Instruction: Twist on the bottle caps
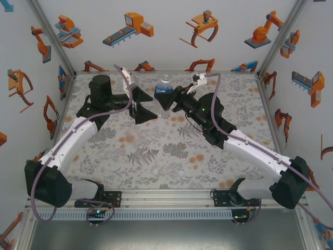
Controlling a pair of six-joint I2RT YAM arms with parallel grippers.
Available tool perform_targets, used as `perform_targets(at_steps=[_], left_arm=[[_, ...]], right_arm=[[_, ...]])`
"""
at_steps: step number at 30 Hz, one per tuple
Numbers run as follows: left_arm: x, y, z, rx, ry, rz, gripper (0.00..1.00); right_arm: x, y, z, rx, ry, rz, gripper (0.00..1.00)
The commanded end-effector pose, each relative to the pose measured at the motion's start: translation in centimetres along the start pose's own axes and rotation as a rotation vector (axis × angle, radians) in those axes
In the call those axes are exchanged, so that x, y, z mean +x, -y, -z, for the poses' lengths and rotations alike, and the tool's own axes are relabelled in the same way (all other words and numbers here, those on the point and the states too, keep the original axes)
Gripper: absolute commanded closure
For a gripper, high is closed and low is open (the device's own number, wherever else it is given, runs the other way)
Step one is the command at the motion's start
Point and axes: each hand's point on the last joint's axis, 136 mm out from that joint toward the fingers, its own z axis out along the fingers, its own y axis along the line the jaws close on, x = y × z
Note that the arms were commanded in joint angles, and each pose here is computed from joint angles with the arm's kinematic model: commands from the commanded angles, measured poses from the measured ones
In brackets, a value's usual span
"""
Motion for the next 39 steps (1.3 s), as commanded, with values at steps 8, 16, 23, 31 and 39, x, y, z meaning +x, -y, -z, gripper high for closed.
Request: perform_targets(at_steps=[8, 16, 23, 31, 39], left_arm=[[-1.0, 0.1, -0.4, 0.056, 0.058, 0.04, 0.03], [-0.9, -0.2, -0.5, 0.045, 0.055, 0.05, 0.1], [-0.6, -0.6, -0.6, 0.032, 0.04, 0.061, 0.27], [-0.5, -0.7, -0.6, 0.026, 0.033, 0.057, 0.43], [-0.5, -0.4, -0.4, 0.015, 0.026, 0.032, 0.65]], right_arm=[[-2.1, -2.0, -0.4, 0.033, 0.217, 0.012, 0.8], [-1.2, -3.1, -1.5, 0.104, 0.248, 0.04, 0.81], [-1.2, -3.8, -1.8, 0.137, 0.285, 0.04, 0.82], [-1.3, -4.5, -1.6, 0.127, 0.297, 0.028, 0.83], [-0.9, -4.3, -1.0, 0.145, 0.286, 0.031, 0.62]])
